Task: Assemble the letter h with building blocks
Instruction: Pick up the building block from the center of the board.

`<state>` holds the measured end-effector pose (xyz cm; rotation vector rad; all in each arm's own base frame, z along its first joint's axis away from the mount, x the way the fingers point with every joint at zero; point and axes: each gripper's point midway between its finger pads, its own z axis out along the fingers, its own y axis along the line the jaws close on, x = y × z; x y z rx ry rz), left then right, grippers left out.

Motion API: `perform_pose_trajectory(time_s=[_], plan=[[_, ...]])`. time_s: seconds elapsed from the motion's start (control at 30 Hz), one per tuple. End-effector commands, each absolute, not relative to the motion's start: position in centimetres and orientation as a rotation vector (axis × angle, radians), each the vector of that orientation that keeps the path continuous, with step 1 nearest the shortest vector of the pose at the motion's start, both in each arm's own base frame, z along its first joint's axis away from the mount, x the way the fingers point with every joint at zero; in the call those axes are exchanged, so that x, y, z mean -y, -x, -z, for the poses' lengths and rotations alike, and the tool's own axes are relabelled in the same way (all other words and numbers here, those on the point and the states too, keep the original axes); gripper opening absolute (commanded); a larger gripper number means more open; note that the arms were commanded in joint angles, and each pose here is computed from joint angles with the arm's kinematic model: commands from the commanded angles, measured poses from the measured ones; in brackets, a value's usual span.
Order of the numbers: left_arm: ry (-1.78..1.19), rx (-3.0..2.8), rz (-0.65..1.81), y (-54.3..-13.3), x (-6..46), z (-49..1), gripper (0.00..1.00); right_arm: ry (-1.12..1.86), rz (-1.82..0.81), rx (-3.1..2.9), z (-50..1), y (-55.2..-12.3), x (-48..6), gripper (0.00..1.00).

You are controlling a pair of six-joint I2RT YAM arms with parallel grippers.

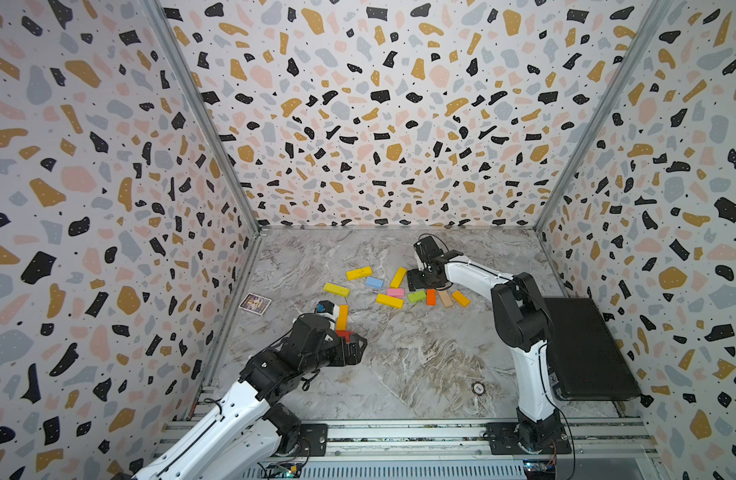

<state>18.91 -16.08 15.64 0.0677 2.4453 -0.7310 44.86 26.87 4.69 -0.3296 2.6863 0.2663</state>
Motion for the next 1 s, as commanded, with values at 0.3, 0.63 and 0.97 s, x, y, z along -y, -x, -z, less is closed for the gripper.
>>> perform_pose_trajectory(time_s=[0.3,0.63,0.97], plan=[[-0.063,-2.436,0.785,-19.2,16.9,-15.5,0.99,0.424,-0.234,-2.612,-7.7,-43.4,-27.6,0.8],[-0.063,-2.441,0.786,-19.1,16.8,-15.4,0.99,0.448,-0.151,-2.667,-5.8,-43.4,-27.6,0.79],[-0.057,-2.454,0.778,-19.1,16.8,-14.7,0.99,0.42,-0.164,-2.708,-3.5,-41.4,-26.6,0.8]])
